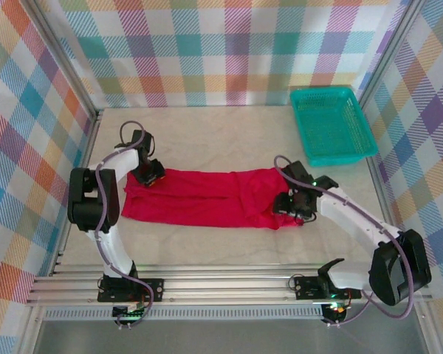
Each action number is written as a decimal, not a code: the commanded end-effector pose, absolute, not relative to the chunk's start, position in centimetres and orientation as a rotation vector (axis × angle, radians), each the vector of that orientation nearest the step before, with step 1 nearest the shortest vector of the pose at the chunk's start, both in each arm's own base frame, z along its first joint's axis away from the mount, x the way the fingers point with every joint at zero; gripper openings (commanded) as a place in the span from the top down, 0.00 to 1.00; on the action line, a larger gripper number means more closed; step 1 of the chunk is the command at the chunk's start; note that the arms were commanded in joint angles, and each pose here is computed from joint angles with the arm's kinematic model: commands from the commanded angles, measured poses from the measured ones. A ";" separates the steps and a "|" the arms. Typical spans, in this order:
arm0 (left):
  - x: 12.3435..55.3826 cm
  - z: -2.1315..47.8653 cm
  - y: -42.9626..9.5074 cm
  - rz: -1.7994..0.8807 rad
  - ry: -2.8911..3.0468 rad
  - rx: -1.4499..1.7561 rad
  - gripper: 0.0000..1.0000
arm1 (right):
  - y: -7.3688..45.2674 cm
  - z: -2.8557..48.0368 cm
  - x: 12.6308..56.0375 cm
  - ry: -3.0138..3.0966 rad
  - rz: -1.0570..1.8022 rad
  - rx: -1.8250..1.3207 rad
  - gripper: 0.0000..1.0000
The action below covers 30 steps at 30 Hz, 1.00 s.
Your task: Fold the inside-out t-shirt
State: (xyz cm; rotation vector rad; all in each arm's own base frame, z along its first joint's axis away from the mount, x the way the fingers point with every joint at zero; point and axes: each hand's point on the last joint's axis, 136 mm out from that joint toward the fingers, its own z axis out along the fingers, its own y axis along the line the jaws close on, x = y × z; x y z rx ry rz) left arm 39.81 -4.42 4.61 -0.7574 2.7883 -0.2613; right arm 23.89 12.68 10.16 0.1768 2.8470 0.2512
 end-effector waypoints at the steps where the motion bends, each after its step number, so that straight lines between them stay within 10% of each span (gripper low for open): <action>1: 40.1 10.2 -7.7 -0.361 2.721 -0.620 0.57 | 16.5 12.9 27.7 2.756 0.447 0.124 0.40; 19: 35.3 -1.0 1.4 -0.322 2.757 -1.193 0.49 | 13.2 0.4 32.1 2.965 0.367 0.473 0.36; 30: 36.7 7.2 6.6 -0.173 2.539 -1.156 0.41 | 12.9 3.6 33.6 2.927 0.398 0.429 0.39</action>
